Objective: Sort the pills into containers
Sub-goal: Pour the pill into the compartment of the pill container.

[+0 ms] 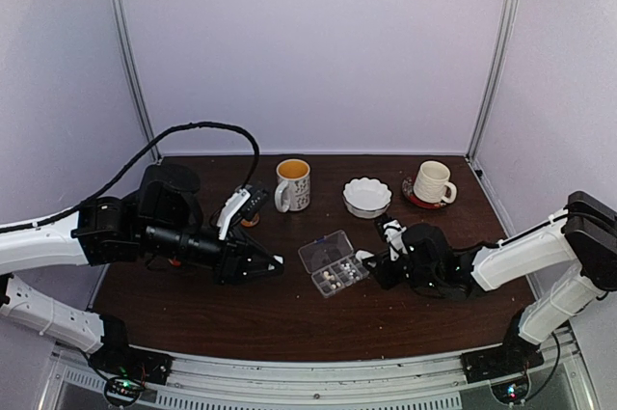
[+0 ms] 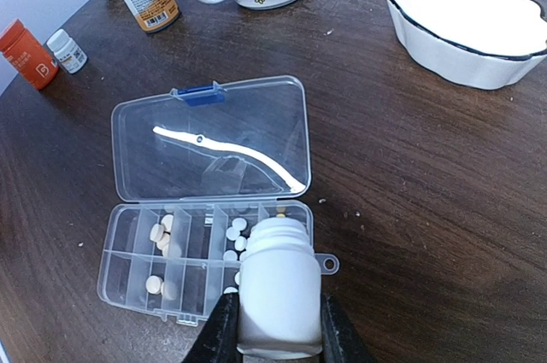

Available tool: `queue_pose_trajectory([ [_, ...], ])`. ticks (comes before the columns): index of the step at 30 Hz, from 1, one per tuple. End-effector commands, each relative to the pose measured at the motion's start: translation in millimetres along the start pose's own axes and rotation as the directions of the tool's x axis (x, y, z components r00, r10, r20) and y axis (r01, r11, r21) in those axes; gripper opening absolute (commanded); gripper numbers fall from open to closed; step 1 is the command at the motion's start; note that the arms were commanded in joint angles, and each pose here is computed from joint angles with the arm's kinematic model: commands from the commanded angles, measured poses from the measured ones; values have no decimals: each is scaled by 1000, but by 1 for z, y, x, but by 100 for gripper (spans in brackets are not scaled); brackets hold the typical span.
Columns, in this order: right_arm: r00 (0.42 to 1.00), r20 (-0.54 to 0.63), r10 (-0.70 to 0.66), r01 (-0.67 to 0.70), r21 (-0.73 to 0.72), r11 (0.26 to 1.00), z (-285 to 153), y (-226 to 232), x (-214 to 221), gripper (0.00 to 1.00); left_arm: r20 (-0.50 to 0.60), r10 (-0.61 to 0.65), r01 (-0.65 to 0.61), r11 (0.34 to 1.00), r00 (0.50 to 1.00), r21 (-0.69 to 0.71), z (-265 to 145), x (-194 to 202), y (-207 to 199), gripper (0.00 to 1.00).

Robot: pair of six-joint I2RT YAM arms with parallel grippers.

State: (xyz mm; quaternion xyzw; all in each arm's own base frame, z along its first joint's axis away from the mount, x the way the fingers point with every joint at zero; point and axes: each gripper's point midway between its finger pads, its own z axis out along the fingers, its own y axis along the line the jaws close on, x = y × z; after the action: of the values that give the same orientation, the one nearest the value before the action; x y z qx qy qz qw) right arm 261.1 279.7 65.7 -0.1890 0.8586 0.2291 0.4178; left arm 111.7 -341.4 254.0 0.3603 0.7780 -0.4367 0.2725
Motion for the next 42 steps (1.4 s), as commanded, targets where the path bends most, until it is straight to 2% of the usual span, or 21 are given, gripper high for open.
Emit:
queue_pose_trajectory([
  [1,1000,0,-1,1,17,1000,0,-1,0,0,51,25,-26,999,998,23,-4,-17,-8,0],
  [3,998,63,23,-23,-2,1000,-7,-1,-6,0,48,25,-26,999,999,26,-4,-17,-8,0],
  [7,1000,-3,-6,7,25,1000,-2,-3,2,0,45,23,-24,999,999,25,-3,-16,-8,0],
  [10,998,64,17,-17,1,1000,-8,-2,-5,0,44,21,-22,999,999,27,-2,-17,-8,0],
  [14,1000,-4,-10,10,12,1000,1,1,0,0,44,21,-22,999,999,28,-1,-17,-8,0],
  [16,998,56,18,-17,-16,1000,-4,4,-7,0,42,19,-20,999,999,30,-1,-17,-8,0],
  [19,1000,1,-1,1,8,1000,2,3,-2,0,42,18,-19,999,999,31,-1,-17,-9,0],
  [23,999,38,11,-11,7,1000,0,2,-7,0,41,18,-19,999,999,31,-2,-16,-9,0],
  [26,1000,-7,-7,7,27,1000,3,0,-2,0,42,18,-19,999,999,30,-2,-17,-9,0],
  [29,999,37,14,-14,10,1000,-1,1,-7,0,39,17,-18,999,999,30,-1,-16,-8,0],
  [32,1000,-10,-7,8,20,1000,2,1,-2,0,39,17,-18,999,999,30,-1,-16,-8,0],
  [34,999,42,13,-13,-6,1000,-3,4,-7,0,39,17,-19,999,999,32,-1,-16,-9,0],
  [37,1000,-8,4,-3,33,999,-1,-3,1,0,40,16,-18,999,999,33,-1,-16,-9,0],
  [40,998,57,27,-27,-14,1000,-8,2,-5,0,38,15,-16,999,999,34,-1,-16,-9,0],
  [42,999,41,29,-30,13,999,-10,-3,1,0,39,14,-15,999,999,34,-1,-16,-9,0],
])
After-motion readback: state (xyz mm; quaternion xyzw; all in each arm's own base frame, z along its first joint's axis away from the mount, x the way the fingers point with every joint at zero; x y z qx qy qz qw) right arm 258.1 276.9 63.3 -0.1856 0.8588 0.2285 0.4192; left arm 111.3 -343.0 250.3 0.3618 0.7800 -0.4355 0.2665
